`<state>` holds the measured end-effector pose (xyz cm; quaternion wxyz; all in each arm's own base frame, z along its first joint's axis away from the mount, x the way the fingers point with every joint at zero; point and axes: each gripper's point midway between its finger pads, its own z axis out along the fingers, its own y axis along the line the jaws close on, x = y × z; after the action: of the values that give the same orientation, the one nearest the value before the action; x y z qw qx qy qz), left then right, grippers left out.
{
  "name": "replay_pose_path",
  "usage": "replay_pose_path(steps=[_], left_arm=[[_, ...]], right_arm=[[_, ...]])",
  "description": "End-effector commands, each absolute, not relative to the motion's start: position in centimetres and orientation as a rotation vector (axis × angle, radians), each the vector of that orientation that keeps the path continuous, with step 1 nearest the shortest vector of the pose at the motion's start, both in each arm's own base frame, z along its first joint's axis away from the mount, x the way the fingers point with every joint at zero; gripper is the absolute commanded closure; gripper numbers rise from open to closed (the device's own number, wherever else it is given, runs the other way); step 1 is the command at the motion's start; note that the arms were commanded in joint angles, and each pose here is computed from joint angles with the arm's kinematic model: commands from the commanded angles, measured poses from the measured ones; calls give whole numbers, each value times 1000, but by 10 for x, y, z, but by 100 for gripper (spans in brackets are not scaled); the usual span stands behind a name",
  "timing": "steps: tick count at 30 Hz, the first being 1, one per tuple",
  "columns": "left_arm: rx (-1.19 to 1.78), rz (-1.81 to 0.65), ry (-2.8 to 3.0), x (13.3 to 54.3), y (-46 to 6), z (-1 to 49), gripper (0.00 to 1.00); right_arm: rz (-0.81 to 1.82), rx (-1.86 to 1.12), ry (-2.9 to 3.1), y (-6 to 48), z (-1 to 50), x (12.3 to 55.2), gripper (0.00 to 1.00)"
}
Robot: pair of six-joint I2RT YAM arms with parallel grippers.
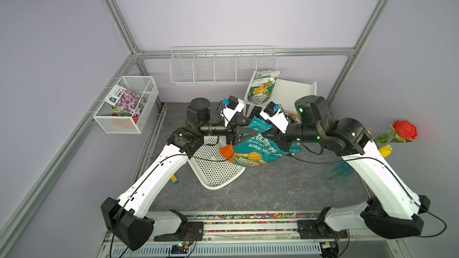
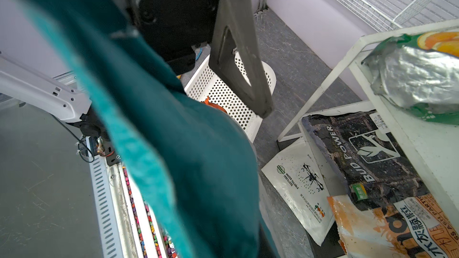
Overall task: Take down the fertilizer bag from the shelf
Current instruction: Pick up the fertilizer bag from the shelf.
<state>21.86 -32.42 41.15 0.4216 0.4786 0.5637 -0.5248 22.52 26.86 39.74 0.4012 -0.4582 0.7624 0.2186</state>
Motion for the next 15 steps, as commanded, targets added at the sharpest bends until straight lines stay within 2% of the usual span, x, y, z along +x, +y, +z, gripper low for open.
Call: replay_pose_path(steps=[1,2,3,4,9,15], left_arm=[[1236,-1363,1369,208,-330,424,57],[1251,-1374,1364,205,-331,422,67],[1259,-1385,1368,203,-331,421,93],[1251,-1386,1380,203,-330,420,100],[1233,-1364,1413,204,-327,416,100],[1051,-1173,1400,230,-316,432,100]], right_arm=[[600,-1087,1645,277,464,227,100],[595,-1086,1646,277,463,228,100],[589,-1087,1649,277,461,228,100],[582,-1088,1652,277,460,229,100],[558,-1094,1671,278,451,234,100],[478,-1058,1730,276,432,252,100]])
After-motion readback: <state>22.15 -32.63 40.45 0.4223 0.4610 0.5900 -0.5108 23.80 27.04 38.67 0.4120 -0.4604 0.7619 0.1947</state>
